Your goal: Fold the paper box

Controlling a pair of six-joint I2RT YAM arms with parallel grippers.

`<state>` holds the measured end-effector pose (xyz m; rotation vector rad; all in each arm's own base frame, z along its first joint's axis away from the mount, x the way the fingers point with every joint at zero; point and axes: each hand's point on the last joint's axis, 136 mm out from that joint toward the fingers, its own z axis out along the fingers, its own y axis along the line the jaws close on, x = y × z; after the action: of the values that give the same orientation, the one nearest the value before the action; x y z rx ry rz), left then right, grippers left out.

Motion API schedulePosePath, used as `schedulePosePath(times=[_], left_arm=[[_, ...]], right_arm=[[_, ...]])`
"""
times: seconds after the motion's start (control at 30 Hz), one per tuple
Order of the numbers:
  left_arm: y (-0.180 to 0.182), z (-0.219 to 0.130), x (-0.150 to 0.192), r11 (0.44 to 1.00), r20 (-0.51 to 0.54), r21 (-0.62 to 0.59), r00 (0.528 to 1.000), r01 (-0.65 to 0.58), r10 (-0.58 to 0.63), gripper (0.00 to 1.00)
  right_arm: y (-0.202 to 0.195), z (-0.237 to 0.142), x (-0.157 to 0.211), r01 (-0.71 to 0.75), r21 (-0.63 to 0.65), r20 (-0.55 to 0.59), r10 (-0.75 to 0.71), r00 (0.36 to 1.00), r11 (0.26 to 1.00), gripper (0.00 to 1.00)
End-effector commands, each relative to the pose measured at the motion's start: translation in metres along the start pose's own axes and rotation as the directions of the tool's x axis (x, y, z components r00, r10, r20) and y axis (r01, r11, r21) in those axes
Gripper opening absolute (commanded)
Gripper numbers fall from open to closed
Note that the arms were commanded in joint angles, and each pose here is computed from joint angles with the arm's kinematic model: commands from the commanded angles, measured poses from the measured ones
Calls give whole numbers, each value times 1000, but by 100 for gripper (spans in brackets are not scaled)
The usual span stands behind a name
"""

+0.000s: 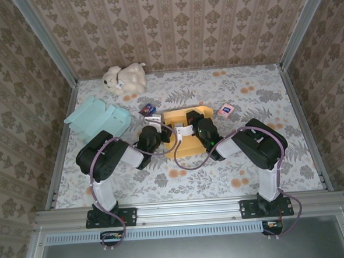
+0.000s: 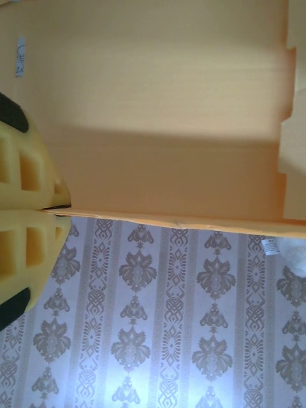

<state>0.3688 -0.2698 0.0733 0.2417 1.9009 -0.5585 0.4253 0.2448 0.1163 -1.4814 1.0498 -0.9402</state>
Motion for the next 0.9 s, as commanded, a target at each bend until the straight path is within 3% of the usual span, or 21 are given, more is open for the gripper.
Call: schedulePosePath(times=[0.0,0.07,0.2,0.43,0.6,0.73,0.87], left_arm=[[-25,1,-21,999,43,36,999,-21,19,26],[-24,0,-23,1000,47,11,998,-29,29,21],[-21,3,-20,999,24,-27,999,-39,40,0],[-19,3,-22,998,20,-42,998,-56,57,0],[-13,-1,-23,995,19,-50,996,-86,87,0],[-6,-7,-28,993,23,-54,994,-109,110,0],[8,-14,-30,989,14,-63,991,-131,132,0]], right_arm=[[21,-1,-33,25,-64,125,-17,992,998,0],[22,-1,-33,20,-66,124,-12,992,998,0],[18,-1,-34,-7,-55,126,14,992,998,2],[3,-8,-37,-111,-59,160,119,980,992,20],[-7,-20,-35,-236,-154,193,263,945,960,38],[-16,-33,-30,-311,-234,204,359,911,921,40],[-30,-48,-18,-428,-357,180,511,841,830,43]])
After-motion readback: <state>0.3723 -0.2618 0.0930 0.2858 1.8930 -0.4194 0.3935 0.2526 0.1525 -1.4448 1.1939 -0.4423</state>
